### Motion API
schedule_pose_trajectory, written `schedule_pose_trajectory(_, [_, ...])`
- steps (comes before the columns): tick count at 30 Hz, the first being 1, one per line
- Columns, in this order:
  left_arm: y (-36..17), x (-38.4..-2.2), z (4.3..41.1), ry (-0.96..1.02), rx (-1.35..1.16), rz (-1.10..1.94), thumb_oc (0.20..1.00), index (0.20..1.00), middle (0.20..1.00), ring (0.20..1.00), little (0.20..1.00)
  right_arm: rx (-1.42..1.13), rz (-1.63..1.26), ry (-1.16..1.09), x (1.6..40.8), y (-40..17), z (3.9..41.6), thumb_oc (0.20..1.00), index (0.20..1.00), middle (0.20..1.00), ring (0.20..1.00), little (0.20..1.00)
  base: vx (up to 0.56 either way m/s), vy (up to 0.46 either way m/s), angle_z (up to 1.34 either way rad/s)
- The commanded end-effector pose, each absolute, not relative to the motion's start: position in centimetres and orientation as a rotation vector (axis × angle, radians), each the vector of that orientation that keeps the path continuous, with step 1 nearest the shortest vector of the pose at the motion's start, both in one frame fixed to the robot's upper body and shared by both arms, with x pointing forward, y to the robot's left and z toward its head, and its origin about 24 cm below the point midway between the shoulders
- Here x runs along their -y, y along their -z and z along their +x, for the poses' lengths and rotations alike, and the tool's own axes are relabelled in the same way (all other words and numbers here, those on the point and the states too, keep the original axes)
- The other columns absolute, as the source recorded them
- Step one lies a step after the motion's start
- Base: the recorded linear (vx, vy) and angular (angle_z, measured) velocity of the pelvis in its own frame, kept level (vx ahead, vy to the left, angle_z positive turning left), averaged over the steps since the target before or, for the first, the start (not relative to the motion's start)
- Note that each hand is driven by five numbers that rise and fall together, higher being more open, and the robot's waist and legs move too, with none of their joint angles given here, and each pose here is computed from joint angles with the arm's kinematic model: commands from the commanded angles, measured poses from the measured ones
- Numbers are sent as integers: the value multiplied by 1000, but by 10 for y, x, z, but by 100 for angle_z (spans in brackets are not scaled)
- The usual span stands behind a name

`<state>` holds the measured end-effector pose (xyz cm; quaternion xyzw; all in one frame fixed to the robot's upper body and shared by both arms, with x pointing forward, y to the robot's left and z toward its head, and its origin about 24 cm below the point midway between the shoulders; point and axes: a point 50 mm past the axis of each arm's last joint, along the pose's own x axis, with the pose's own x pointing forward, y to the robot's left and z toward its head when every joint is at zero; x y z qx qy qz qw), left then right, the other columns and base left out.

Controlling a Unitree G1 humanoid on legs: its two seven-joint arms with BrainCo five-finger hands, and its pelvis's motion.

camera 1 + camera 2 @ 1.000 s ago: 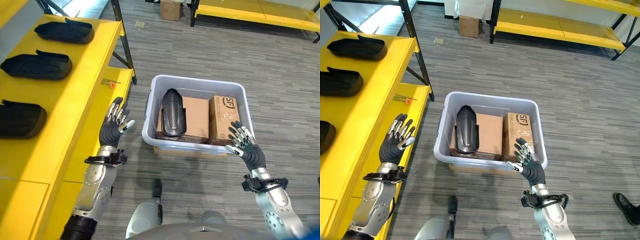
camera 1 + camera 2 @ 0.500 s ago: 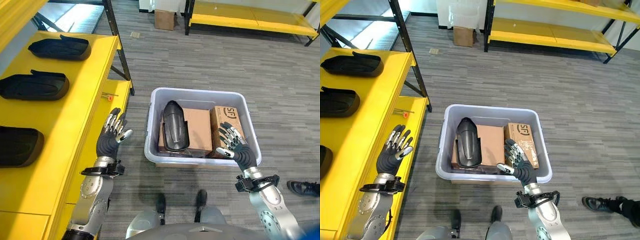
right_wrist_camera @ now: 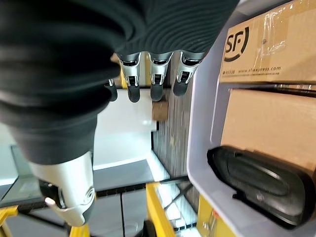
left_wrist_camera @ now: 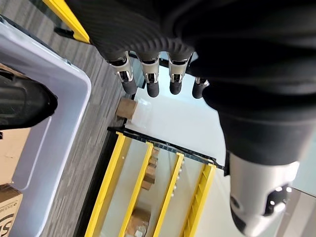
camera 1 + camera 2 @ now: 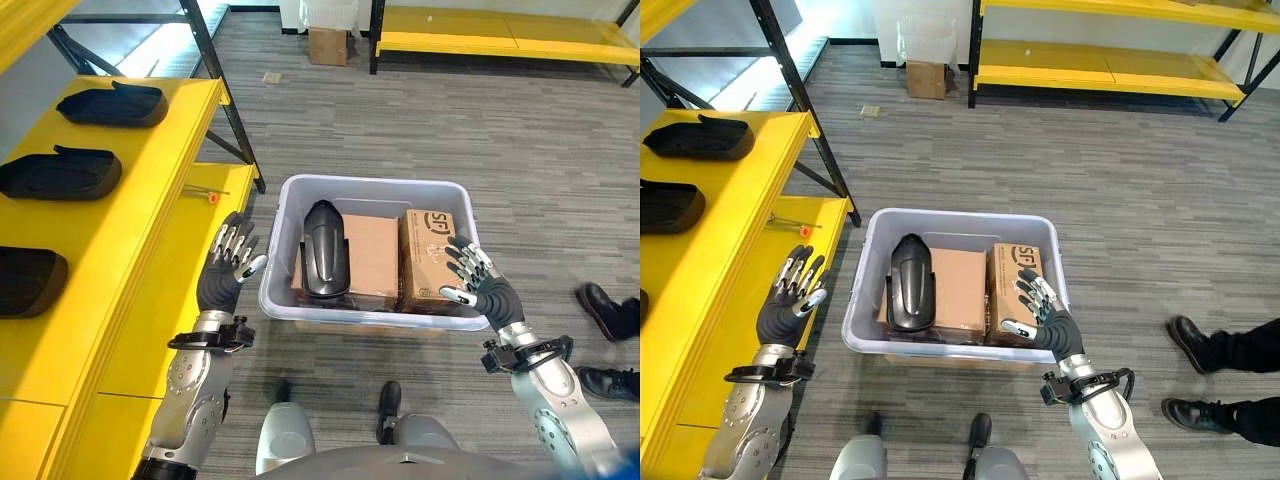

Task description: Move parts from the plastic box to the shelf.

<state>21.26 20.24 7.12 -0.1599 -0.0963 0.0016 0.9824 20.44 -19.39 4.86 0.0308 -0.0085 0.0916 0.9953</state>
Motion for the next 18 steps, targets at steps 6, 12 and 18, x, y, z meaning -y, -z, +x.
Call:
schedule_pose_trajectory(6, [-88,-208,211,34,279,-270,1000,1000,1000,1000,1000,86,90,-138,201,-58,198,1000,1000,1000,1000,1000,154,247,-10])
schedule_pose_trajectory(12, [-95,-207,216,63,302,-231,1000,1000,1000,1000,1000,95,92,-166,192,-59,200,1000,1000,1000,1000,1000,67,204,6])
schedule_pose_trajectory(18, [-110,-202,224,80,370,-203,1000,1000,1000,1000,1000,173,77,-193,185,-74,209,1000,1000,1000,1000,1000,-55,45,-31])
